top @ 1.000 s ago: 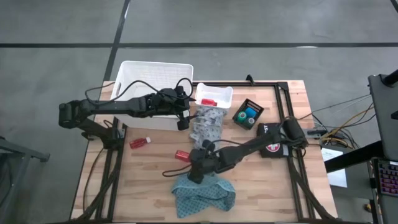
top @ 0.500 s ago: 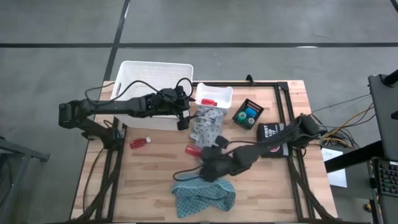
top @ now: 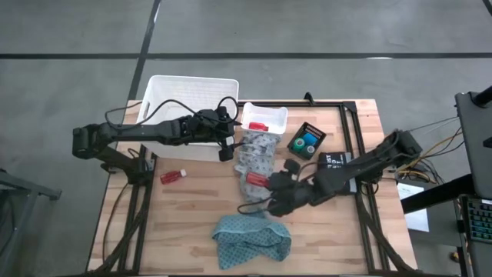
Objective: Pick & Place Medicine items
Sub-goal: Put the right red medicine bottle into the small white bin
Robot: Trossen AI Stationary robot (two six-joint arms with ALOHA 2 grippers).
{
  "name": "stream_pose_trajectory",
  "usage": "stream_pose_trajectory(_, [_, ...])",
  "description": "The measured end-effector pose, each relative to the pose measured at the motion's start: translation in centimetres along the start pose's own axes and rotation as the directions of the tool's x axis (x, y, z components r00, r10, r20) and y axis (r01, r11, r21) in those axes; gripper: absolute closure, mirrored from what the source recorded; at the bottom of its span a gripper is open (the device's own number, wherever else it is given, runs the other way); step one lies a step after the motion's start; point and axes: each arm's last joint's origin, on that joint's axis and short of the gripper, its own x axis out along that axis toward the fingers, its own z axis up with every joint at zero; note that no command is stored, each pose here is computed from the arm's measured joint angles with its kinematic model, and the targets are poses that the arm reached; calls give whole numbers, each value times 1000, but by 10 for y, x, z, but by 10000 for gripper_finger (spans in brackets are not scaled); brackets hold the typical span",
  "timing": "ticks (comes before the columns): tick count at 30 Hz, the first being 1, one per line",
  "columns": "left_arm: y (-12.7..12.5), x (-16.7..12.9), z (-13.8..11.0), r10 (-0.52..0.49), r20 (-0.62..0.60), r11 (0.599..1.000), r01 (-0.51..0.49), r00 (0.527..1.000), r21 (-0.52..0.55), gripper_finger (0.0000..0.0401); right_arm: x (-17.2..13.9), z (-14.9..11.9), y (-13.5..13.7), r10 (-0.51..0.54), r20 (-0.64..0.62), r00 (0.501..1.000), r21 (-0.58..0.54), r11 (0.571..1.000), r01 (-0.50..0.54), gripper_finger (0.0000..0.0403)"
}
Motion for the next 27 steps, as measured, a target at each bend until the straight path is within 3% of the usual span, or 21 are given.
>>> stream_pose_trajectory(12, [0, 0, 0, 0, -1, 1000, 0, 1000, 0, 54, 8, -24, -70, 67, 61, 996, -45, 997, -64, 269])
stream_pose_trajectory(21, [0, 0, 0, 0, -2, 1000, 0, 1000, 0, 54, 23, -19, -141, 156, 98, 983, -62, 987, -150, 269])
stream_pose_trajectory(27, [0, 0, 0, 0, -2, 1000, 0, 1000, 0, 54, 34, -10, -180, 118, 113, 987, -78, 991, -110, 268])
